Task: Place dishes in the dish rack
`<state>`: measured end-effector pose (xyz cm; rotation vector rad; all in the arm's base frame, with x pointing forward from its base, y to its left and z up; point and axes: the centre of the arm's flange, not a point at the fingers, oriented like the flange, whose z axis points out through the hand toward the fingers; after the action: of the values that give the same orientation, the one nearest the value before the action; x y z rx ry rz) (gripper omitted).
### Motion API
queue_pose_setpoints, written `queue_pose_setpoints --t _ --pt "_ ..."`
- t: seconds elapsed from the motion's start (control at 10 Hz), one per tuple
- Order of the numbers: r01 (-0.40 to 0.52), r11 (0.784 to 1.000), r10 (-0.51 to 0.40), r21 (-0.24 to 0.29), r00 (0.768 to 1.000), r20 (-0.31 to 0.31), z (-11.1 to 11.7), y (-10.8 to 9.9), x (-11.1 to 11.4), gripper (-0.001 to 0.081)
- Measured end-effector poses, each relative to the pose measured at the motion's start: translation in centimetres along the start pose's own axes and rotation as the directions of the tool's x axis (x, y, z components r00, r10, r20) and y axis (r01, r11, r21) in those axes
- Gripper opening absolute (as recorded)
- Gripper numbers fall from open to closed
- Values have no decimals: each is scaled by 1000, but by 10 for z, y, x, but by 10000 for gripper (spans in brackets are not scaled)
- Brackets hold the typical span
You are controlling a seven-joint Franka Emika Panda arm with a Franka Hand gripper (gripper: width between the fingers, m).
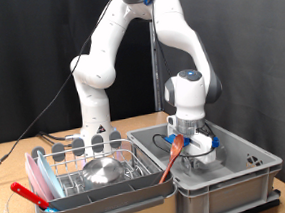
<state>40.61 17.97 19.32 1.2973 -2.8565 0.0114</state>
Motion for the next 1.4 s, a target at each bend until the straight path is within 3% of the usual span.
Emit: queue_pose_setpoints --t 0.2,0.3,0.4,0.8,1.1,1.4 --pt "-2 1000 2 0 1000 1 0 -1 0 244" --pt "-2 1000 2 1 1000 3 -1 -1 -1 244" --pt "-3 1000 3 1 1000 5 -1 -2 -1 110" --pt "-2 1000 2 4 1000 28 -8 -6 -3 110" --pt "-4 1000 3 9 995 97 -47 -13 -3 110" --pt "3 1000 0 -23 989 151 -93 -15 1 110"
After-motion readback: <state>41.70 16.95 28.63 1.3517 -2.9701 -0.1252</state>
